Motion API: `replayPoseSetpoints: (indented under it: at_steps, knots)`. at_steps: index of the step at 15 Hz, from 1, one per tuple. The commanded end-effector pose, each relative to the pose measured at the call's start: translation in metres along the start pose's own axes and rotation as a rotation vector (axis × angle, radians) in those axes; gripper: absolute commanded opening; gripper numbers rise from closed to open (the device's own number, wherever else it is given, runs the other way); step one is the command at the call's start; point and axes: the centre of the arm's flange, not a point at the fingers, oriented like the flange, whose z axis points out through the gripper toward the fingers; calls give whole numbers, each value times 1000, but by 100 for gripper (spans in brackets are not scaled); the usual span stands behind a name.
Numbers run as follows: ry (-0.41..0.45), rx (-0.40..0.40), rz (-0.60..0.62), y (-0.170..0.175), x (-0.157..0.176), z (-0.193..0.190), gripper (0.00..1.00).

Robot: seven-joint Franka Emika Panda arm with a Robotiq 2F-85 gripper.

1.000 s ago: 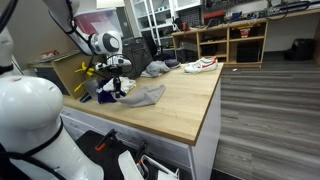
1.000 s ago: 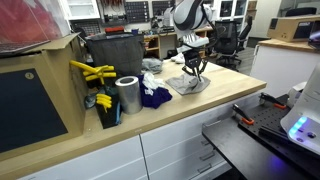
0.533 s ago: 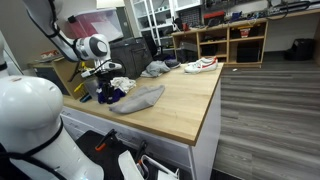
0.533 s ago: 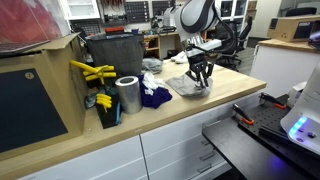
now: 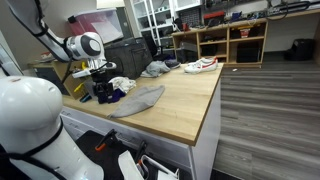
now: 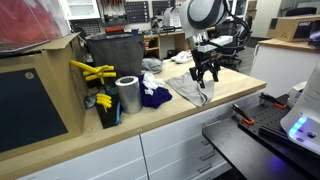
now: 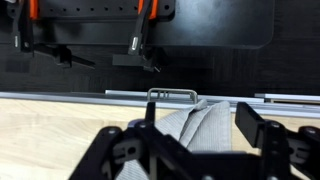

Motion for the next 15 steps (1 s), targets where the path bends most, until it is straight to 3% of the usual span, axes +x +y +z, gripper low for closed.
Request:
replayPoseSetpoints:
  at_steps: [1,5,9,15]
  knots:
    - [18,17,76,37,24,1,100]
    - [19,61,206,79,62,11,100]
    - [78,113,342,111,100,16,100]
    - [143,134,501,120,141,18,100]
